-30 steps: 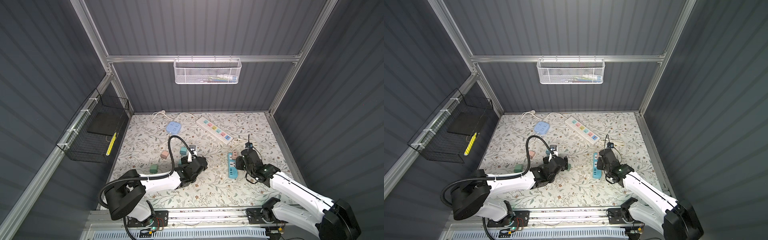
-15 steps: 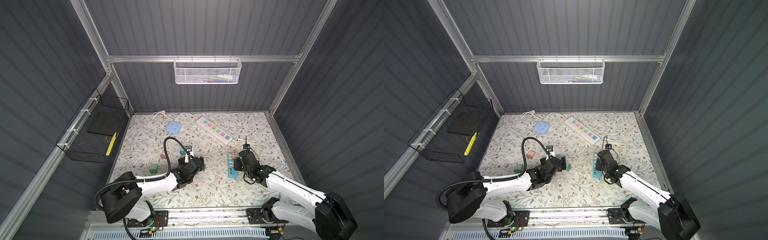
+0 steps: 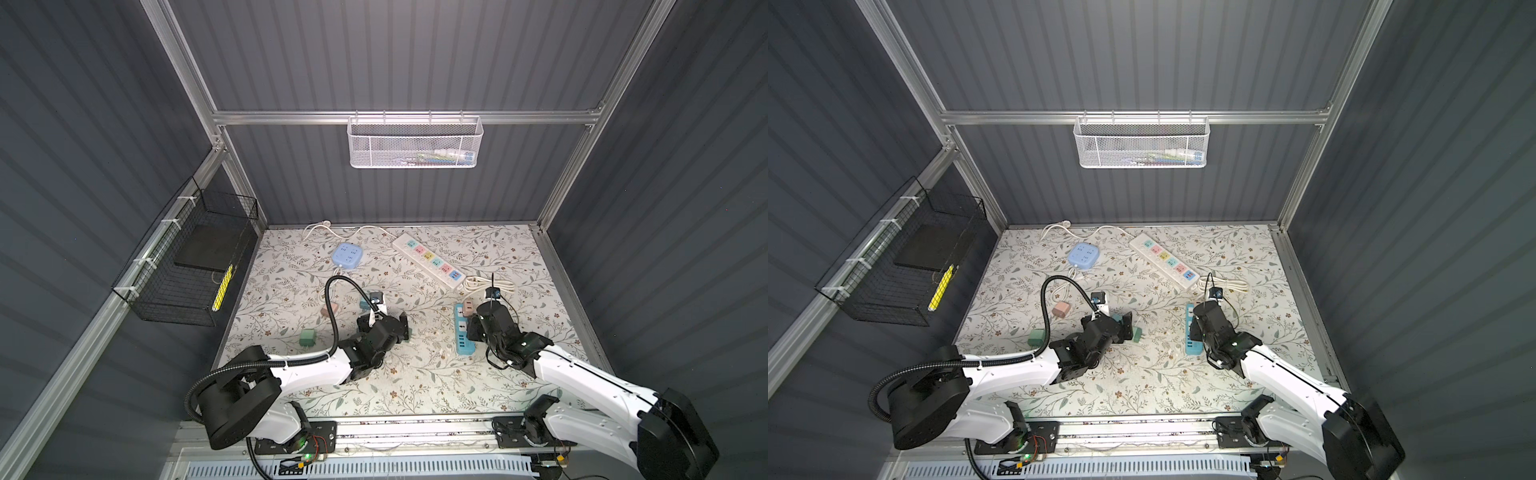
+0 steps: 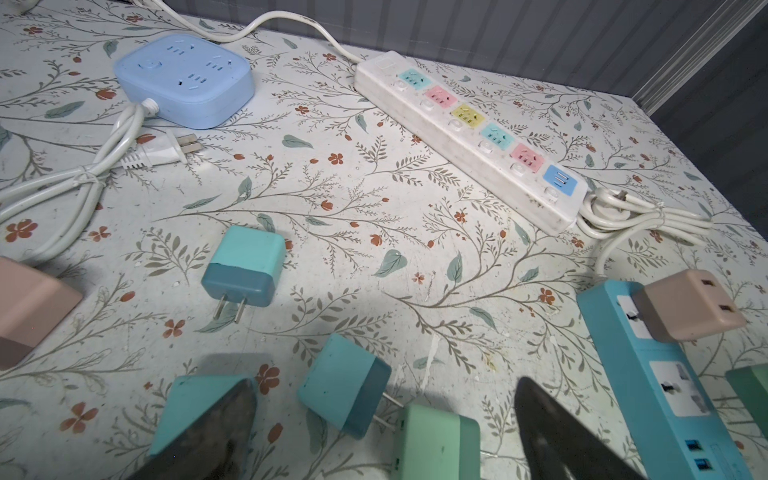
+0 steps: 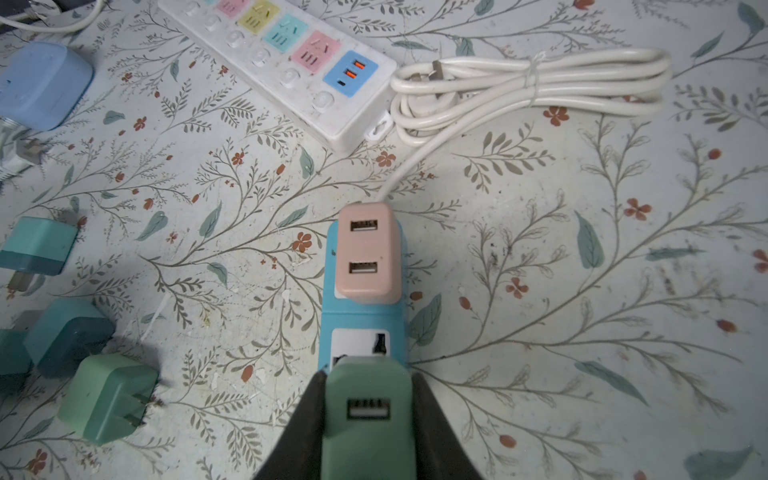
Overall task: Insert the plug
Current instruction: 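Lower the mint-green adapter with the right gripper onto the teal strip's free socket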
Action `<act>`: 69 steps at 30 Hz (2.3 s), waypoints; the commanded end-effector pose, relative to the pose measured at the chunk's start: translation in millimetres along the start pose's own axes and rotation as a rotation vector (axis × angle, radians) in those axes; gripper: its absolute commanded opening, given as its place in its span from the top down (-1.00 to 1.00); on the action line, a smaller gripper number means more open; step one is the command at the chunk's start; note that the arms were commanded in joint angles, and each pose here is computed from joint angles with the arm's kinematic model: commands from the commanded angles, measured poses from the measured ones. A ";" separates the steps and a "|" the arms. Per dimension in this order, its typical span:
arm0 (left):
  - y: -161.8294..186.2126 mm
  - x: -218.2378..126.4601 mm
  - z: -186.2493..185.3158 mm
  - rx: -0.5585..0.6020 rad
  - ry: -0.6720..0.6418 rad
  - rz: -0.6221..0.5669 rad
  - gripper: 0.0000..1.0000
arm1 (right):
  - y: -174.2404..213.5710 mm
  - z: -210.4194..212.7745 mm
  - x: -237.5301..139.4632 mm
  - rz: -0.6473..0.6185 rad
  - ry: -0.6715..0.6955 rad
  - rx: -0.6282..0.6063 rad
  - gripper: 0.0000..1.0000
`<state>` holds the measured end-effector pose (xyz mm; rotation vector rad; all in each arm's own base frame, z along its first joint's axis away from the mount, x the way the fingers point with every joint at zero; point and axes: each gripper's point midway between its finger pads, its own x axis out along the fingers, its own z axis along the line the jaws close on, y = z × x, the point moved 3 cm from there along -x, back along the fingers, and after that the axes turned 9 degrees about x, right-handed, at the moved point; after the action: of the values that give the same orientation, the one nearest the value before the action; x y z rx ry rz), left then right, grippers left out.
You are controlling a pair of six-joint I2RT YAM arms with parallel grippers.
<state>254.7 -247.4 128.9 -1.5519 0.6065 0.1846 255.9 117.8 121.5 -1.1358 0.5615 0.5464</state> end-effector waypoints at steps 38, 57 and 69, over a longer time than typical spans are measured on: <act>-8.0 -7.5 3.2 -0.001 0.050 -0.035 -0.96 | 51.9 -11.0 37.9 0.103 0.194 -0.162 0.53; -13.8 -12.9 5.0 -0.013 0.050 -0.044 -0.95 | 35.5 14.9 27.2 0.080 0.204 -0.147 0.11; -29.5 -22.1 7.3 -0.011 0.060 -0.081 -0.97 | 24.5 18.3 -12.8 0.143 0.199 -0.018 -0.89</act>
<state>249.4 -243.2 161.5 -1.6160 0.6193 0.0705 260.4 149.3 152.9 -1.1920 0.6543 0.4928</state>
